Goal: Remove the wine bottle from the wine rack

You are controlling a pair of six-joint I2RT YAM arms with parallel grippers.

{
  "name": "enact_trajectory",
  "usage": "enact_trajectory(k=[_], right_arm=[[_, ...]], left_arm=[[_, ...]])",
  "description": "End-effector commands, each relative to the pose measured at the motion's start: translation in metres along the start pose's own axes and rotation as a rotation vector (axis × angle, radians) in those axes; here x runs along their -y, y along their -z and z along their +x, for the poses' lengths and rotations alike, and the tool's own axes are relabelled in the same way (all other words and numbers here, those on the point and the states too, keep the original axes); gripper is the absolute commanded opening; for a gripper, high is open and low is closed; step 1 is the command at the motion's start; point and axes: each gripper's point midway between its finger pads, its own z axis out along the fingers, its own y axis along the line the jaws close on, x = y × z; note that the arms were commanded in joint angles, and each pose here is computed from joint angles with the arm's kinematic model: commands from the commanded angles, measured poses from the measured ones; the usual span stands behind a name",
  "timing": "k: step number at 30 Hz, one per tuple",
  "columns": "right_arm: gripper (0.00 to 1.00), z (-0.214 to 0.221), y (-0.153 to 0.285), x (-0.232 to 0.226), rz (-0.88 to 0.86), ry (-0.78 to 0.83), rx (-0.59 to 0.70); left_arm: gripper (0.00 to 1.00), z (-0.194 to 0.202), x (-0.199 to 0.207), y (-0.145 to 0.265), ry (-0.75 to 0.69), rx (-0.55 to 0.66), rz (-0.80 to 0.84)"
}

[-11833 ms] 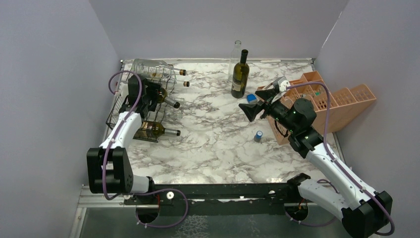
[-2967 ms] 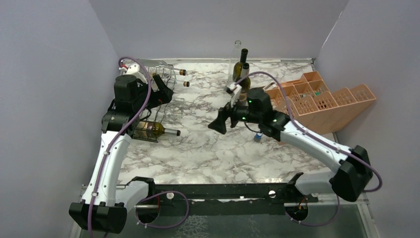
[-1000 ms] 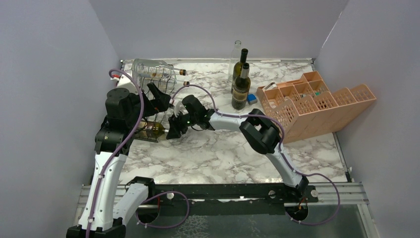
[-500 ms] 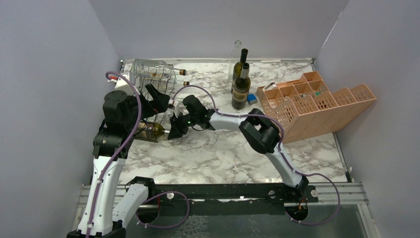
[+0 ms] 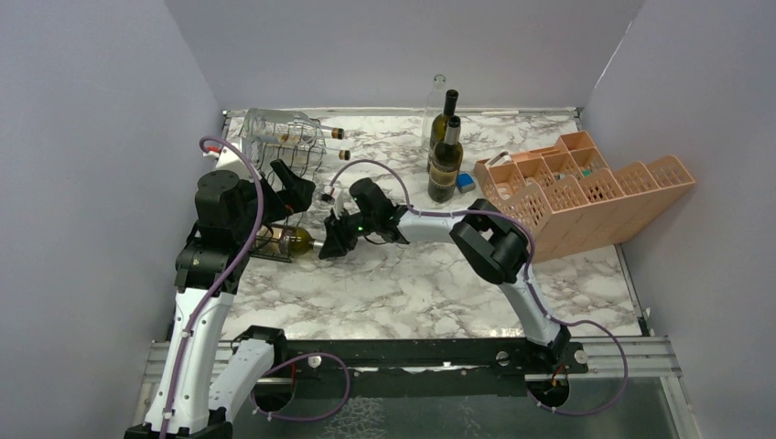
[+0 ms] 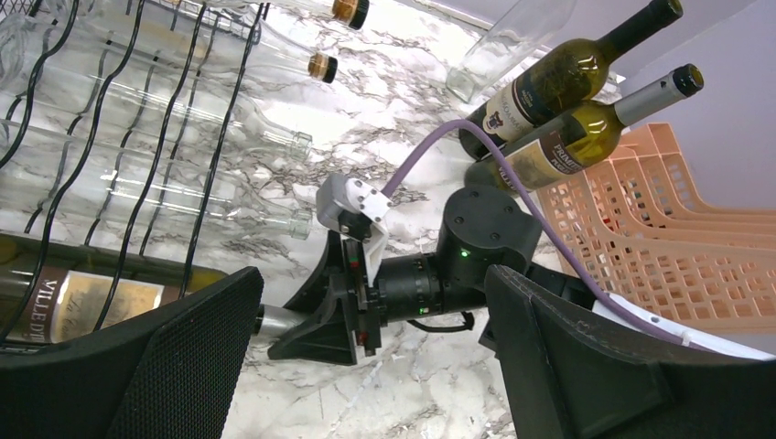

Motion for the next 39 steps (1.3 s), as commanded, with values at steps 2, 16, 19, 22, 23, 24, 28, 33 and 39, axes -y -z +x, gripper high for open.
enact_trajectory(k=[2, 16, 19, 22, 23, 24, 28, 33, 39], right_arm=[[0.11, -0.026, 0.023, -0.038, -0.078, 0.095, 0.088], [0.03, 0.002, 0.115, -0.055, -0.052, 0.056, 0.098], [0.01, 0.008, 0.137, -0.057, -0.021, 0.014, 0.098], [0.01, 0.011, 0.157, -0.061, 0.031, -0.039, 0.100], [0.01, 0.012, 0.163, -0.060, 0.055, -0.063, 0.094], [0.01, 0.015, 0.169, -0.061, 0.077, -0.088, 0.083], [0.01, 0.029, 0.198, -0.060, 0.179, -0.204, 0.024], [0.01, 0.039, 0.233, -0.057, 0.320, -0.305, -0.009], [0.01, 0.037, 0.260, -0.064, 0.418, -0.338, -0.041]], left_arm=[[0.98, -0.004, 0.000, 0.002, -0.006, 0.017, -0.006], [0.99, -0.002, 0.004, -0.003, -0.058, -0.010, 0.022], [0.99, 0.001, 0.005, -0.007, -0.066, -0.031, 0.038], [0.99, 0.006, 0.011, -0.014, -0.098, -0.058, 0.086], [0.99, 0.009, 0.012, -0.017, -0.109, -0.070, 0.105], [0.99, 0.012, 0.015, -0.020, -0.123, -0.080, 0.132], [0.98, 0.035, 0.029, -0.032, -0.181, -0.162, 0.271], [0.99, 0.080, 0.039, -0.047, -0.337, -0.248, 0.337], [0.98, 0.122, 0.081, -0.030, -0.569, -0.152, 0.599]])
